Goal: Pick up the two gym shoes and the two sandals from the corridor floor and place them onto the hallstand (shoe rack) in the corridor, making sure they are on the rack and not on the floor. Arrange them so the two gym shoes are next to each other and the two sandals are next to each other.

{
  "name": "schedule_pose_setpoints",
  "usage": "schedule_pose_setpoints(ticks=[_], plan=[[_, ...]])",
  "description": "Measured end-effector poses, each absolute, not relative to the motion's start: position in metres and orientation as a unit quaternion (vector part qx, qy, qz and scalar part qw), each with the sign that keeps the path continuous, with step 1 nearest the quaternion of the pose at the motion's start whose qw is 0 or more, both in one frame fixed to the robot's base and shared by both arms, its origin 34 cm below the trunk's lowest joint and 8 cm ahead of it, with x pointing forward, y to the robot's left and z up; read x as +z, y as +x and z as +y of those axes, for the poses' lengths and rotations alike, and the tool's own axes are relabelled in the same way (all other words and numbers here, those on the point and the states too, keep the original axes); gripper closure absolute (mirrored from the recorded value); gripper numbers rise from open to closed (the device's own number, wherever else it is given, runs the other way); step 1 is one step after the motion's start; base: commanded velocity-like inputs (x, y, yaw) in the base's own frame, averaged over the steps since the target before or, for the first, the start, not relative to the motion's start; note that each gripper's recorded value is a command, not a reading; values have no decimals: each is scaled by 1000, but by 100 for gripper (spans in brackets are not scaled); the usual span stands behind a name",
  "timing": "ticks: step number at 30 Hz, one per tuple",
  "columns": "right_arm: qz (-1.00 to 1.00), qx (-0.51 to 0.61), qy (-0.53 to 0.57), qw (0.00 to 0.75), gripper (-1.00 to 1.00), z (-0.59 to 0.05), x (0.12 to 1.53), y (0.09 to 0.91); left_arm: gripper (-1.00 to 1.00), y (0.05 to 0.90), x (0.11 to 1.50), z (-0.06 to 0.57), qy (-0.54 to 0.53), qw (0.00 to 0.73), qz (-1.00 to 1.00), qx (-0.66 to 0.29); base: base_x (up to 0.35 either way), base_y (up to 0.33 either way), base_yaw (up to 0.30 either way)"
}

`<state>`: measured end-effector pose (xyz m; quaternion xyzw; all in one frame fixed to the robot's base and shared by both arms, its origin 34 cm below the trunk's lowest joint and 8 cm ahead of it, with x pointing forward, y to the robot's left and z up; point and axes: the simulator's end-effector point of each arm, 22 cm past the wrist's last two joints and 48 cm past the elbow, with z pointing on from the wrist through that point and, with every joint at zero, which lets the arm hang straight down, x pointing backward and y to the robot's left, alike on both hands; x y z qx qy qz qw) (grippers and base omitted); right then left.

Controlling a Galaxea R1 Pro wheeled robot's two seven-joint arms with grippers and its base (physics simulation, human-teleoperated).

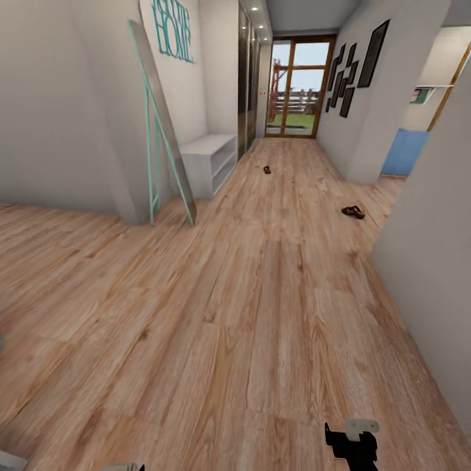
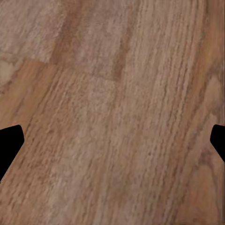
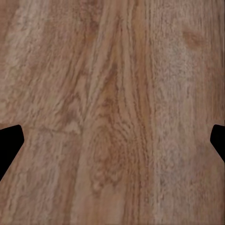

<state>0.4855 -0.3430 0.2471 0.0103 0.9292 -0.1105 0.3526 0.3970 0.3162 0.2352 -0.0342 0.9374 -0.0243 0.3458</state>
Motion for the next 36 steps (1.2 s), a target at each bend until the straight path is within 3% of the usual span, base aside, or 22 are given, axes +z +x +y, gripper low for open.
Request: schedule_pose_setpoints(ticks=[11,36], plan=[[929,-110,10,352,-100,-342,247,486,-100,397,235,316,-34,346,937,-24,339,0,-258],[929,-109,8,352,-100,-342,247,486,-100,397,235,316,-33,345,938,-24,339,0,-10]])
